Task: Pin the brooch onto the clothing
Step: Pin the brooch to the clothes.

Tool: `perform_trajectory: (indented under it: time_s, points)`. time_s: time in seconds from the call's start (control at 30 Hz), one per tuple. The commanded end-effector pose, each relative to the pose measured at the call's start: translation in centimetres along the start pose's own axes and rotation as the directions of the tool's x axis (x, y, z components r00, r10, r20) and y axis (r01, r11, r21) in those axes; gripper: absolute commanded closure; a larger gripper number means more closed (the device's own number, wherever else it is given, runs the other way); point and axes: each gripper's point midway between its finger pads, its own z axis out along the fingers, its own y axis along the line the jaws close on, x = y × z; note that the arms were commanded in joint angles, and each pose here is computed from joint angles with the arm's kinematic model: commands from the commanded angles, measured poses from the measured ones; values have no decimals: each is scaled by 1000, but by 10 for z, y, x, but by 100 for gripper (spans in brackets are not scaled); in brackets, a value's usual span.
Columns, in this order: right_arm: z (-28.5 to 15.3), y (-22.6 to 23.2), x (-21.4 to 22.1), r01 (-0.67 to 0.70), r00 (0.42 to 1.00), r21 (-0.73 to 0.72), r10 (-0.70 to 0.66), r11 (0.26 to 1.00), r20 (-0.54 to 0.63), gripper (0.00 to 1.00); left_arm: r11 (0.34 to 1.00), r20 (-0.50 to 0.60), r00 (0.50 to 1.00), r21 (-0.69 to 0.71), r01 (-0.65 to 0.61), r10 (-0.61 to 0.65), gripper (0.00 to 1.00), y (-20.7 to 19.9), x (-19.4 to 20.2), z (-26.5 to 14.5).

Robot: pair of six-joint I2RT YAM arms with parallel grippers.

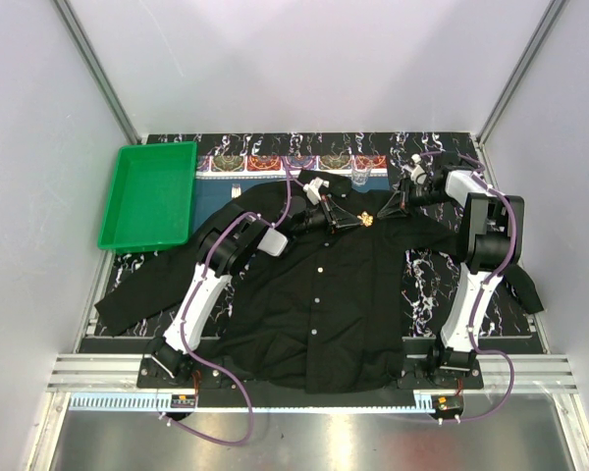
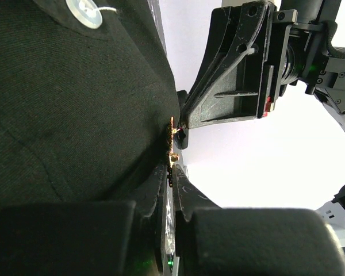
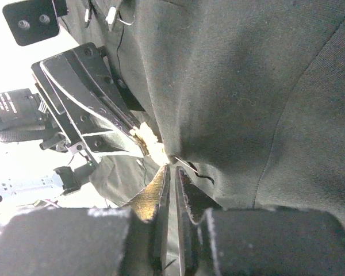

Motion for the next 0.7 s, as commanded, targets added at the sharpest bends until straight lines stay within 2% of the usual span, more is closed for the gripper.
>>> perform_trajectory:
  time_s: [0.0,0.1,0.23,0.3,0.4,0.47,0.67]
  points:
    - [-12,18,-11,41,999,-38,-40,998,27,77,995,-12,997,71,-76,77,93,-41,0,6]
    - [-27,19,-20,5,998,-60,-1,998,66,65,996,-12,997,44,-72,72,94,-36,-2,5]
    - [-39,28,-25,-15,991,-106,29,994,129,64,997,-12,997,0,-71,71,97,-28,-2,5]
    - [-36,22,-19,-31,989,-90,44,995,144,63,998,-7,998,-23,-64,64,99,-22,-3,5]
    - [-38,13,-30,11,977,-17,-7,1000,211,64,998,-9,999,-33,-48,48,100,-20,-2,5]
    - [-37,5,-35,32,979,18,-35,999,202,65,998,-6,999,-29,-49,49,100,-21,-3,5]
    - [-20,-2,-28,-35,989,-11,36,999,146,60,1000,-11,1000,-9,-28,28,100,-22,-2,6]
